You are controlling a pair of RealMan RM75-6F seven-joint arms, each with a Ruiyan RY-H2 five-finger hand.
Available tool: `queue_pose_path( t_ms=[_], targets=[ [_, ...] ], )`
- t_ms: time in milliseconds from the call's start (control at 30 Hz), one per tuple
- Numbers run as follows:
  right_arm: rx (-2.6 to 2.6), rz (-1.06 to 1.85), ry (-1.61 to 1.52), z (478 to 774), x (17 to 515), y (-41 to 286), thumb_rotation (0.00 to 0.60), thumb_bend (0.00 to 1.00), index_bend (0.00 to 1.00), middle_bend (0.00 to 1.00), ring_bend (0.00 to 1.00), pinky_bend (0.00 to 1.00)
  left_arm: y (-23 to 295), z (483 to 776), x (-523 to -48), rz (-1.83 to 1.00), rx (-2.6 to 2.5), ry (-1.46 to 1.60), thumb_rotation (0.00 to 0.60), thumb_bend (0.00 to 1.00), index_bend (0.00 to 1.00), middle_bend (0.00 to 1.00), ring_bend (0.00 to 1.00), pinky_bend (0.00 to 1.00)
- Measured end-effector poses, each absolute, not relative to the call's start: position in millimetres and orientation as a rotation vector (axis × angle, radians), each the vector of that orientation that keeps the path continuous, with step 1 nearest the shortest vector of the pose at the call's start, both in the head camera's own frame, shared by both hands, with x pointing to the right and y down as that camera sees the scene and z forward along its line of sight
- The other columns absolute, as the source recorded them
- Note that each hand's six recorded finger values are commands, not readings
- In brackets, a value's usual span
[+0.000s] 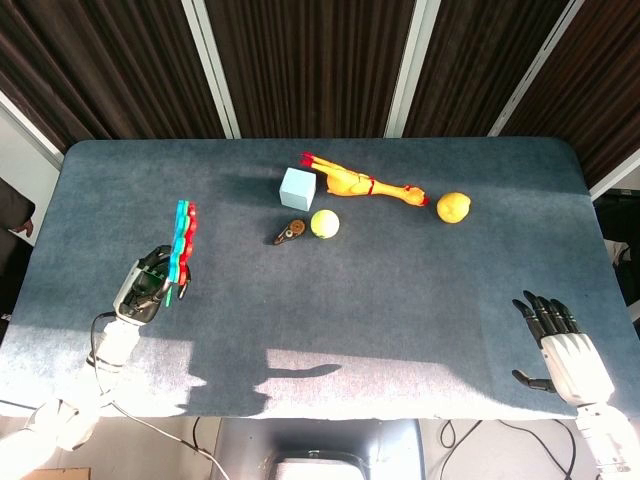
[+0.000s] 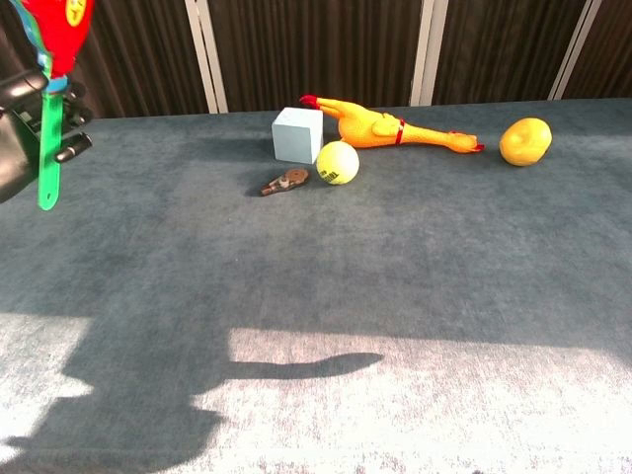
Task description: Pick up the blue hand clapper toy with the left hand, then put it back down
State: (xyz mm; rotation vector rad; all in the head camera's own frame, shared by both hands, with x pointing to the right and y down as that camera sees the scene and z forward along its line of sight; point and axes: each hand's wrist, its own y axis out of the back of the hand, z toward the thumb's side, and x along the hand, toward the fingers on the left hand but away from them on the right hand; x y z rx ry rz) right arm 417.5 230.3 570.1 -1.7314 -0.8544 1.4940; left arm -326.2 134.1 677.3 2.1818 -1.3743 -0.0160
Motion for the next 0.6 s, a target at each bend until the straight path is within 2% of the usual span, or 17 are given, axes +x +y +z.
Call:
queue_pose_path(
  t_ms=[100,367,467,600],
  targets=[
    [-1.730,1.494,-0.856,569.6,417.6,230.3,0.600,0.19,0.00,0.00,0.00,0.00,141.7,687.9,-323.5,0.171,2.289,-1.327,0.600,0.60,0.86,0.86,0.53,0.75],
    [-1.733,1.494,-0.857,569.0,418.6,229.8,0.600,0.19,0.00,0.00,0.00,0.00,155.5,713.8,-326.3,0.945,2.771,-1.182,0.600,0.59,0.86,0.86,0.54,0.75],
    [-1.738,1.496,-0.851,569.9,418.1,230.5,0.600,0.19,0.00,0.00,0.00,0.00,154.1,712.7,-328.1,1.114,2.893,-1.155,0.600,0.59,0.87,0.87,0.55,0.76],
    [-1.739,1.496,-0.845,570.4,417.7,231.1,0.600,0.19,0.00,0.00,0.00,0.00,149.7,707.6,-329.9,1.178,2.943,-1.175,0.600,0.58,0.87,0.89,0.56,0.79]
  ],
)
